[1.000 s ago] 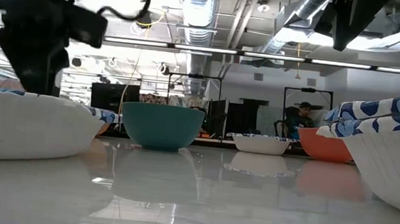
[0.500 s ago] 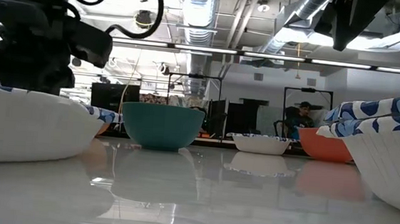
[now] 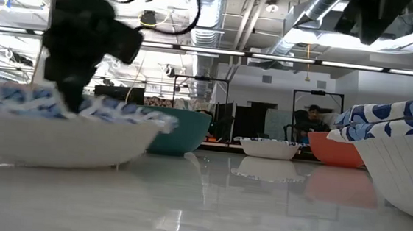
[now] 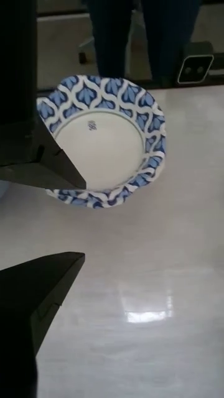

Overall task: Nest bowls inside each other
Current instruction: Stack the bottom left blue patterned bowl on top of the bottom right blue patterned bowl, then stack the top blue patterned bowl on top of the other bottom blue patterned bowl

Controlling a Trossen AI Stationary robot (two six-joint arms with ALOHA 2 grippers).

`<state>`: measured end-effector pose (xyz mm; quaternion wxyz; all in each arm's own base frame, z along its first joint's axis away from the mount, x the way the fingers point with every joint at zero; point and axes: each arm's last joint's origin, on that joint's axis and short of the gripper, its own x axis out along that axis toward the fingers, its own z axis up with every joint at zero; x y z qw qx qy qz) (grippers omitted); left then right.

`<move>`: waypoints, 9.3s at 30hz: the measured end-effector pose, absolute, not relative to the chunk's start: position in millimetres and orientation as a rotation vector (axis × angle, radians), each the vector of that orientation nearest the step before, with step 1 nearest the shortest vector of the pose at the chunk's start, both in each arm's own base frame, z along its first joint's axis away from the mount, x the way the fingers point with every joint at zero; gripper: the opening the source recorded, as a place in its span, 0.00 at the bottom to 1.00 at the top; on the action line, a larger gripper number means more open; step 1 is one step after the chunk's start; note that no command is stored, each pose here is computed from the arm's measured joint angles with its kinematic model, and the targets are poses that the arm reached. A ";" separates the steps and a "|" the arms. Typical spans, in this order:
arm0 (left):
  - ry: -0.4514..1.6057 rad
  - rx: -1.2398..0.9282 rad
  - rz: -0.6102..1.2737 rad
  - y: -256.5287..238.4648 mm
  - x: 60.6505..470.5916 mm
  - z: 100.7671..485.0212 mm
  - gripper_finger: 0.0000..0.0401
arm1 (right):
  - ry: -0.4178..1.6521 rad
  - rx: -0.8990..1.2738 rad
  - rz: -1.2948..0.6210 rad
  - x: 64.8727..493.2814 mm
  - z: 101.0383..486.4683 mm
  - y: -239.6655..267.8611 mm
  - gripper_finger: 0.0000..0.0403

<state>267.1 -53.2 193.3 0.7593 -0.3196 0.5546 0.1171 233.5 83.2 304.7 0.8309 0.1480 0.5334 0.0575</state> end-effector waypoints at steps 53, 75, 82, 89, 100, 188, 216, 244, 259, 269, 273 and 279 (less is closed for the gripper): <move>0.425 -0.851 0.593 -33.5 340.4 324.6 0.00 | 0.685 0.375 -0.396 237.4 337.7 29.8 0.47; 0.480 -0.621 0.403 -42.7 343.7 329.3 0.40 | 0.881 0.420 -0.355 242.2 317.4 34.0 0.01; 0.515 -0.572 0.310 -41.3 327.4 344.5 0.53 | 1.055 0.481 -0.378 225.4 309.2 46.6 0.01; 0.460 -0.511 0.323 -35.2 296.2 372.2 0.53 | 1.050 0.607 -0.202 220.9 313.1 89.4 0.01; 0.494 -0.462 0.390 -27.2 262.7 385.1 0.53 | 1.188 0.715 -0.182 221.4 290.6 141.6 0.01; 0.609 0.511 0.302 73.6 436.4 216.3 0.53 | 0.851 0.455 -0.393 180.3 338.1 93.7 0.56; 0.729 0.298 0.326 92.9 408.6 364.9 0.53 | 0.898 0.126 -0.657 212.3 335.5 -12.1 0.56; 0.346 -0.108 0.491 44.5 223.1 510.7 0.52 | 1.101 0.586 -0.936 224.1 235.5 -224.7 0.56; 0.416 -0.055 0.506 27.1 235.5 500.6 0.52 | 1.190 0.772 -0.918 225.1 195.4 -242.2 0.56; 0.420 -0.051 0.515 27.4 235.4 500.2 0.52 | 1.178 0.778 -0.959 219.8 200.3 -243.6 0.48; 0.437 -0.032 0.515 27.4 234.8 499.1 0.52 | 1.168 0.764 -0.963 219.4 200.8 -245.5 0.45; 0.444 -0.023 0.513 27.4 234.6 498.7 0.52 | 1.174 0.729 -0.932 219.9 201.1 -246.4 0.44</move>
